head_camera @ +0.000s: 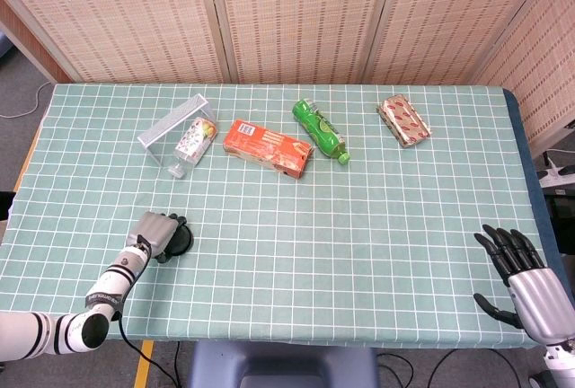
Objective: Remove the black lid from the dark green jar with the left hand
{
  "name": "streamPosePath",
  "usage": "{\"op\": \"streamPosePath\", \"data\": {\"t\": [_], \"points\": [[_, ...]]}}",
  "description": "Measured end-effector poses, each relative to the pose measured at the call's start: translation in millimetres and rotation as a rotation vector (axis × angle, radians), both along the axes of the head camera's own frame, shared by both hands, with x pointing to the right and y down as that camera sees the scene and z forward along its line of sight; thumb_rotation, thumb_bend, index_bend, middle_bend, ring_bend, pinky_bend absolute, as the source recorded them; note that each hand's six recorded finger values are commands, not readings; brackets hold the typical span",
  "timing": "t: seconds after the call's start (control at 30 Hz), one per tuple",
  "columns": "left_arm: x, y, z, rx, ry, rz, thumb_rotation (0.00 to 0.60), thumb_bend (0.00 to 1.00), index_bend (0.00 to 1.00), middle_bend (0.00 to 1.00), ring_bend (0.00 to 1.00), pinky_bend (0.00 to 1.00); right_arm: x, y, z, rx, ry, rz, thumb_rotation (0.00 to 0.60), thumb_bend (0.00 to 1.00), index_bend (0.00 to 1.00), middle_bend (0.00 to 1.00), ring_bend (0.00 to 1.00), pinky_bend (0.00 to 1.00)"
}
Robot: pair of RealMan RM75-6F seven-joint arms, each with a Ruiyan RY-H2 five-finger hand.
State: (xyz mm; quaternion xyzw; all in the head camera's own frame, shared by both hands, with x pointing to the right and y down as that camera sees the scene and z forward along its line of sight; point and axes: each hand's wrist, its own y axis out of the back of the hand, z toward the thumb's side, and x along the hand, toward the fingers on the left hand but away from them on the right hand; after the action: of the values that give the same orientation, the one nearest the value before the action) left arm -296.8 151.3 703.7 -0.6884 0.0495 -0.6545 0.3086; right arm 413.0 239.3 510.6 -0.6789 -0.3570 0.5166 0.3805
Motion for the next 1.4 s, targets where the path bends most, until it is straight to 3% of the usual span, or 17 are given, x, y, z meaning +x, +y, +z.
{"op": "streamPosePath", "data": {"t": [0.1,0.27,0.53,1.4], "points": [[0.1,2.4,1.9,-0.005,-0.003,0.004,0.600,0.45,0.03,0.00,0.01,0.19,0.3,-0.3,-0.4,0.000,-0.002,0.001,0.600,0.16,0.00,0.00,0.00,0.00],[0.7,3.3,3.6,-0.004,0.002,0.002,0.600,0.44,0.00,0.00,0.00,0.13,0.7,-0.1,-2.1,0.004,-0.005,0.003,0.600,0.16,0.00,0.00,0.00,0.00],[4.1,-0.6,-0.8,0.018,0.010,0.007,0.600,0.44,0.00,0.00,0.00,0.13,0.4,-0.2,-3.8,0.013,-0.011,0.000,0.600,0.16,0.00,0.00,0.00,0.00],[8.3,3.8,3.7,-0.011,0.050,0.017,0.600,0.39,0.00,0.00,0.00,0.12,0.8,0.1,-7.1,0.031,-0.025,0.001,0.600,0.16,0.00,0.00,0.00,0.00]]}}
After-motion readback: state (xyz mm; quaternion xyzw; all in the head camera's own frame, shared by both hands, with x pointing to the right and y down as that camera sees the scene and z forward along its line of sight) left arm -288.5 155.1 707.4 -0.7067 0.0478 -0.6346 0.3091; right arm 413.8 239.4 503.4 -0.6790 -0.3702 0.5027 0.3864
